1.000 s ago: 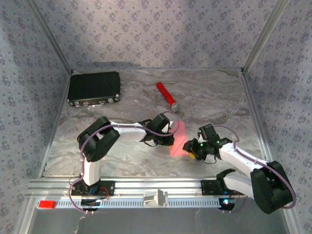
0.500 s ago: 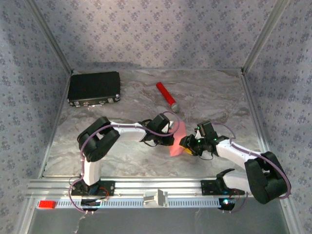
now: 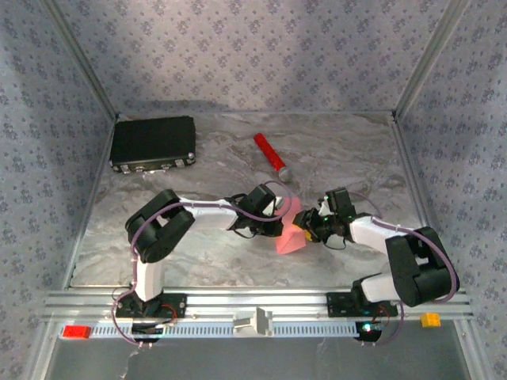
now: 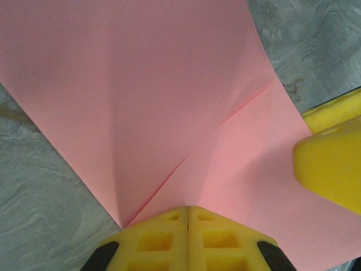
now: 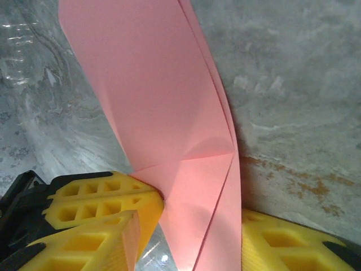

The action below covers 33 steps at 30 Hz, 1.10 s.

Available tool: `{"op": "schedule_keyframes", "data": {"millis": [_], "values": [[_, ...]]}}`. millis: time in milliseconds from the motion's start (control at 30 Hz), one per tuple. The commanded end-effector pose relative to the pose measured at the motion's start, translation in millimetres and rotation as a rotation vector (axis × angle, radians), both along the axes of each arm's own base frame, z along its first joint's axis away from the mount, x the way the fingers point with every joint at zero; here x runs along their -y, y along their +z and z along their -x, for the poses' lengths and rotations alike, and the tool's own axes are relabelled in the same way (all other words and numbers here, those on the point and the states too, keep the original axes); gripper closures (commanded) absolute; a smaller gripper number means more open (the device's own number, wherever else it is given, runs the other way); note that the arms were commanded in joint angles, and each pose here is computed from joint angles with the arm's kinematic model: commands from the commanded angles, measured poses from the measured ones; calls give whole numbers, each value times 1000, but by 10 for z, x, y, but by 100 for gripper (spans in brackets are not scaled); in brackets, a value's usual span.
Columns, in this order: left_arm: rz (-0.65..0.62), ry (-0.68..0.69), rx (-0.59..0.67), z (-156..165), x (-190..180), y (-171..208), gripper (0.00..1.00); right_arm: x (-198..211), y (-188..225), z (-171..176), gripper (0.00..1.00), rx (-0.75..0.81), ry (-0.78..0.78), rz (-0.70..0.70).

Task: Fold a paper plane with a square sheet of paper (pick it up from the middle)
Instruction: Turn over the paper at the center of the table.

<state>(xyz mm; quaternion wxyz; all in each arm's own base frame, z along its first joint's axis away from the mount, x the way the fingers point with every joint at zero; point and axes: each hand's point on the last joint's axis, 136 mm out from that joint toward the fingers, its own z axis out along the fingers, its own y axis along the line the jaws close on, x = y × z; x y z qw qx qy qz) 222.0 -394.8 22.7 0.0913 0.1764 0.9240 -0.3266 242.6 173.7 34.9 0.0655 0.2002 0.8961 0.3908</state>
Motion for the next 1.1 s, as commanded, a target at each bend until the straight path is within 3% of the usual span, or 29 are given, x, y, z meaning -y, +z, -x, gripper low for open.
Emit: {"op": "schedule_keyframes", "data": {"millis": [0,667,1067], "values": [[-67,1,-41,112,-172,-130,100,-17,77,-97,55,47,14,-23],[-52,6,-42,78,-112,-75,100,44,-46,-122,80,77,12,-84],[-26,7,-33,61,-71,-15,99,51,-52,-113,83,106,30,-89]]}}
